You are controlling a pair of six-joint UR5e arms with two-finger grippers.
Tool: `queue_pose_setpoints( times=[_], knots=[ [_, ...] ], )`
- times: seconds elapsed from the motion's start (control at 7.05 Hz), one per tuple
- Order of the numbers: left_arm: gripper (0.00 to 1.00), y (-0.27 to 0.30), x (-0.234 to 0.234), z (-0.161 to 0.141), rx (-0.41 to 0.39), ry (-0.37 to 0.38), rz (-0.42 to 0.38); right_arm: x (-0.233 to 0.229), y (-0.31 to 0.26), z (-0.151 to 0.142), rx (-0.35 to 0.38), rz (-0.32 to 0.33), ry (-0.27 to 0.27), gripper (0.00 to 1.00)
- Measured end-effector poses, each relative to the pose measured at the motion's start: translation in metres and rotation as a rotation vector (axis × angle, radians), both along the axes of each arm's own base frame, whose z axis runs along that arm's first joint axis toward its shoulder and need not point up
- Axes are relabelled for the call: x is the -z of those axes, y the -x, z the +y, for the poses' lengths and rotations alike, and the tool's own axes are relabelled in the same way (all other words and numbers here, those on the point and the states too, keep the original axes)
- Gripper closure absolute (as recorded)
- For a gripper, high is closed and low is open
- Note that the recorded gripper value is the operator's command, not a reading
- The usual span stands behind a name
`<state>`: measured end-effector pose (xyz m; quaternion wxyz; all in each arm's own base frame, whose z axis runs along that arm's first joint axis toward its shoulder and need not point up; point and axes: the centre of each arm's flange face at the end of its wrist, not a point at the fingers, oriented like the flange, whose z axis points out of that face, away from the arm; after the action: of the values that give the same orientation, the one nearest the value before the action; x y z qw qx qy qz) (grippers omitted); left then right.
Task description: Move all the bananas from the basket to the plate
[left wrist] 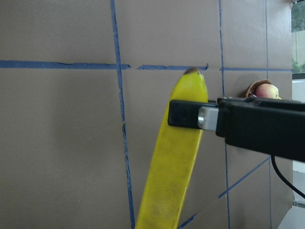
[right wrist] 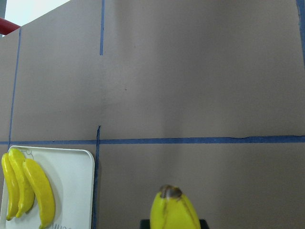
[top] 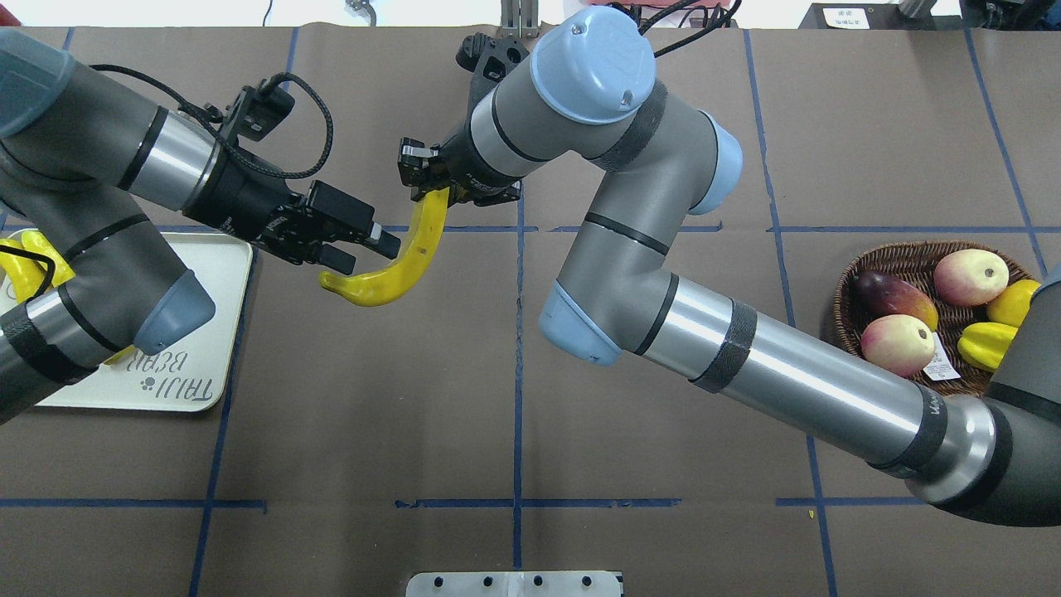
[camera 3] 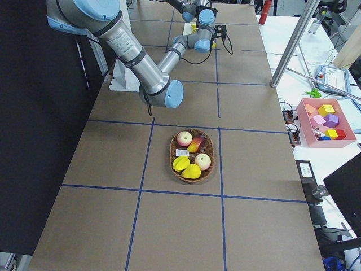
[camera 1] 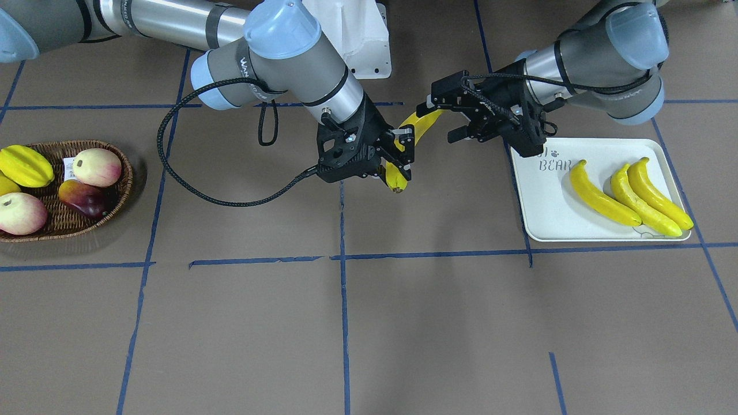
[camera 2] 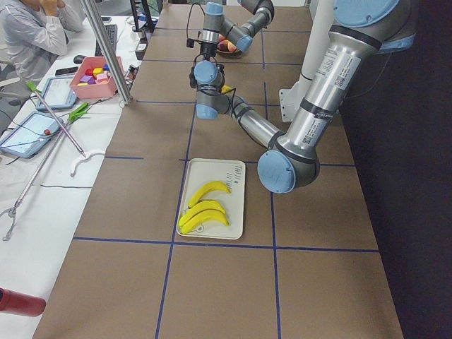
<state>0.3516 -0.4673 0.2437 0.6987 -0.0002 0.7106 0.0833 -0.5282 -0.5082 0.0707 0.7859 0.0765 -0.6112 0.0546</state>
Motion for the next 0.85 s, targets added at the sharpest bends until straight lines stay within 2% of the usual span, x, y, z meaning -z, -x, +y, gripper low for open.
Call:
queue_pose_setpoints(
  times=[0.14,0.28,0.43,0.85],
  knots=[
    [0.18,-0.009,-0.001,0.005,-0.016,0.000,-0.002,0.001,0.000,0.001,0.001,-0.002,-0.001,0.99],
    [0.34,-0.016,-0.002,0.009,-0.029,0.000,-0.004,0.001,0.000,0.001,0.002,-0.003,-0.004,0.99],
    [0.44,-0.021,-0.003,0.012,-0.040,0.000,-0.005,0.002,-0.001,0.001,0.002,-0.005,-0.007,0.99],
    [0.46,-0.026,-0.004,0.015,-0.050,0.004,-0.009,0.005,-0.003,0.003,0.003,-0.010,-0.013,0.99]
  ],
)
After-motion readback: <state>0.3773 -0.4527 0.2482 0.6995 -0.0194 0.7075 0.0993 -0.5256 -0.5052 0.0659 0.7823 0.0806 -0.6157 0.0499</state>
